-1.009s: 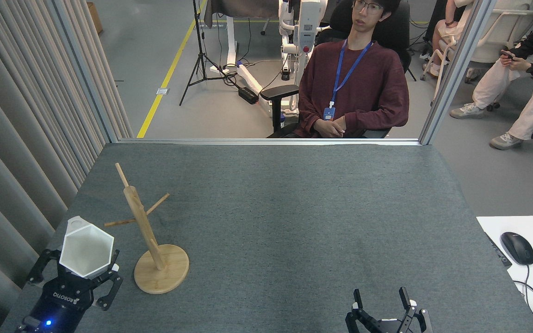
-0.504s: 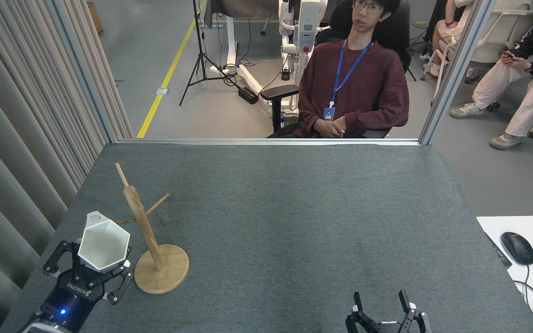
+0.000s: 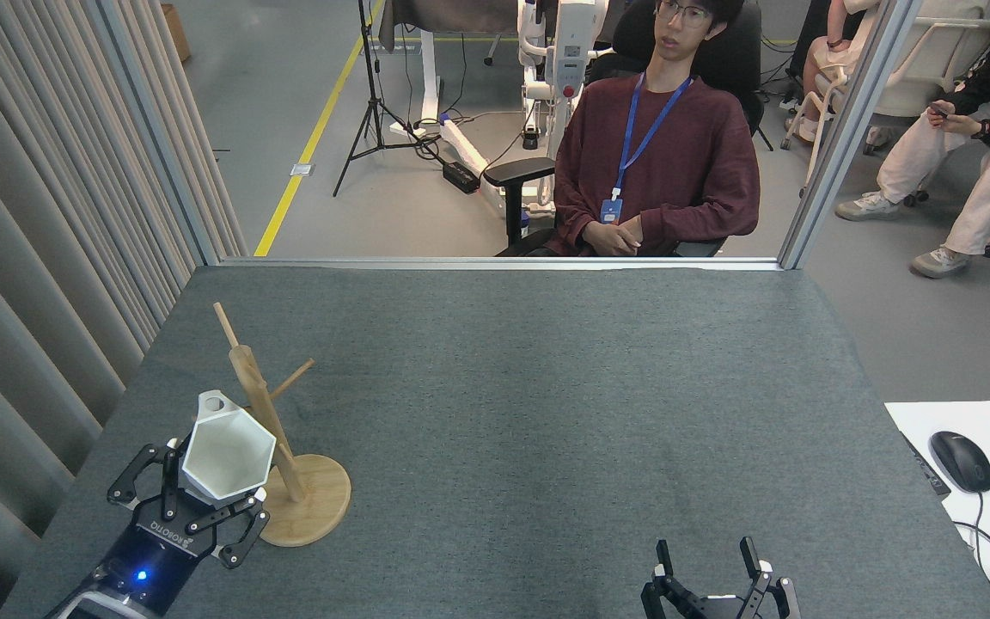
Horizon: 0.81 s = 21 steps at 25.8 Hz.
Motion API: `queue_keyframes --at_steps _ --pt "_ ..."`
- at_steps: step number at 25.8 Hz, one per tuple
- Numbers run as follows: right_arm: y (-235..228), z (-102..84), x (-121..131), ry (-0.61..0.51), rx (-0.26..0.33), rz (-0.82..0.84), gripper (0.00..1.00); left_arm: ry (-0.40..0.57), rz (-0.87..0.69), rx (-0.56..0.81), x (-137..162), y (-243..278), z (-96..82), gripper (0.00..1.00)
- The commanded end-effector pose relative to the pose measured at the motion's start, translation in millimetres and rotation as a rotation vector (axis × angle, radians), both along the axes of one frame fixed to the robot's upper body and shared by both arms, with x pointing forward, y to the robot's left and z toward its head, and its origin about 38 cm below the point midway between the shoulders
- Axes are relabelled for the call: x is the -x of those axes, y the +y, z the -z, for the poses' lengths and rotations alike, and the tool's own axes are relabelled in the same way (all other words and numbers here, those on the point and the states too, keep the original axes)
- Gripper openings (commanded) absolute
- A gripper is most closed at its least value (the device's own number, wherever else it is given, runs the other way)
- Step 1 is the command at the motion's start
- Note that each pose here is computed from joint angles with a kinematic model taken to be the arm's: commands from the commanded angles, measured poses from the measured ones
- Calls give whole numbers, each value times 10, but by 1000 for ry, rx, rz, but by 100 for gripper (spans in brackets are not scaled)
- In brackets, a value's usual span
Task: Hang cup on storage rack
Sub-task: 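Hook the cup onto a stand peg and open the left gripper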
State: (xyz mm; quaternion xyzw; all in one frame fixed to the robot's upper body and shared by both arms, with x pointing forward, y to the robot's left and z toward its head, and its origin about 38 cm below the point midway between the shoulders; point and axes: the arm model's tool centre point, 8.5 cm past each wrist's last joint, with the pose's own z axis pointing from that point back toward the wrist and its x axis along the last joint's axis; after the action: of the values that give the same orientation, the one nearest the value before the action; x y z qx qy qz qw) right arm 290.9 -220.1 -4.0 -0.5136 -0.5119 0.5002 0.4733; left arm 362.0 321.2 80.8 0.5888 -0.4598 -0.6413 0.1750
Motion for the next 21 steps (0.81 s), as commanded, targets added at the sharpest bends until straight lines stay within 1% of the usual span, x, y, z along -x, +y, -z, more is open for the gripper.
queue_keyframes --at_steps 1,9,13,17,19,21 --pt "-1 18 -6 2 -3 0 98 -2 3 -4 -4 -5 -2 100" --pt "4 24 -1 -4 -5 -2 99 0 14 -7 77 -30 2 100" --pt "-2 27 -4 -6 -3 -1 98 27 17 -7 276 -55 105 100" --pt "-22 22 -5 -7 2 -1 98 56 -28 0 533 69 207 100" --pt "-43 20 -5 -9 6 -1 99 53 -78 14 684 237 182 100" --pt "-38 23 40 -12 4 0 99 45 -112 88 809 359 151 100"
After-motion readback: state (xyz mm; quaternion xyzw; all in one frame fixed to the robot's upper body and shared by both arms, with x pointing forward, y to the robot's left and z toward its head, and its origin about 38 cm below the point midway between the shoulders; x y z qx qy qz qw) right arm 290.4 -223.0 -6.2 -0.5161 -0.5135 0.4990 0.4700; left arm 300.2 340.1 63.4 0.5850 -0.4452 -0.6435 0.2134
